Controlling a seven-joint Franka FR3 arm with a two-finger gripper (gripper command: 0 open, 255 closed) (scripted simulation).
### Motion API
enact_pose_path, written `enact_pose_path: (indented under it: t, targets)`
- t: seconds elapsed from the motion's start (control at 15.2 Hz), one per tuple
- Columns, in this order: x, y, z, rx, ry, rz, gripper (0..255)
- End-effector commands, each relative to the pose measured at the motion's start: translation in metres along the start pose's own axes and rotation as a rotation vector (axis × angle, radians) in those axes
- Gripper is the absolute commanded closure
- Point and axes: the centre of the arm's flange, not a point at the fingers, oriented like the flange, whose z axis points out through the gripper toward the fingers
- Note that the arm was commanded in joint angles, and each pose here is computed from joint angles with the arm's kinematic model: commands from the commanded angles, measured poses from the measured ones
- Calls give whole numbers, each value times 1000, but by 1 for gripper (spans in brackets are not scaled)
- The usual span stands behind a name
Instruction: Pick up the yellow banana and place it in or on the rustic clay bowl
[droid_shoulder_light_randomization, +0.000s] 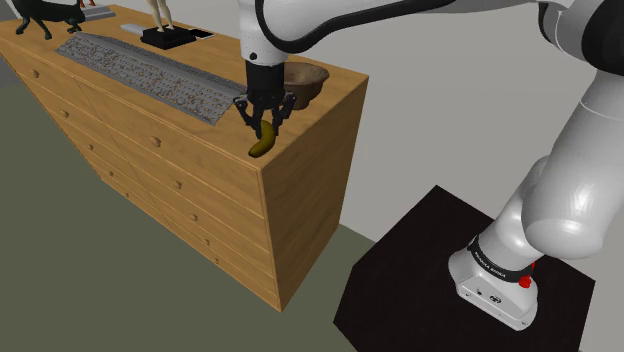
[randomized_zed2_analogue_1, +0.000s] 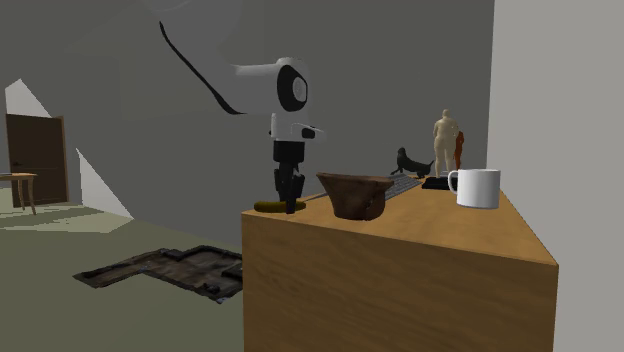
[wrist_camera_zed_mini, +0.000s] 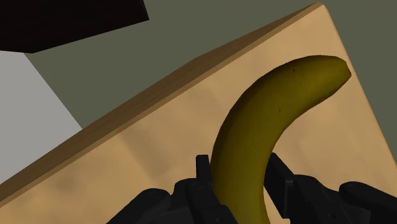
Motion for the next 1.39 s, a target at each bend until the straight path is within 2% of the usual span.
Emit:
enact_pose_path:
  t: [0.0, 1.32]
  targets:
    - [0, 0, 0, 0, 0, 0, 255]
    - [-1, -7, -100, 0, 0, 0, 255]
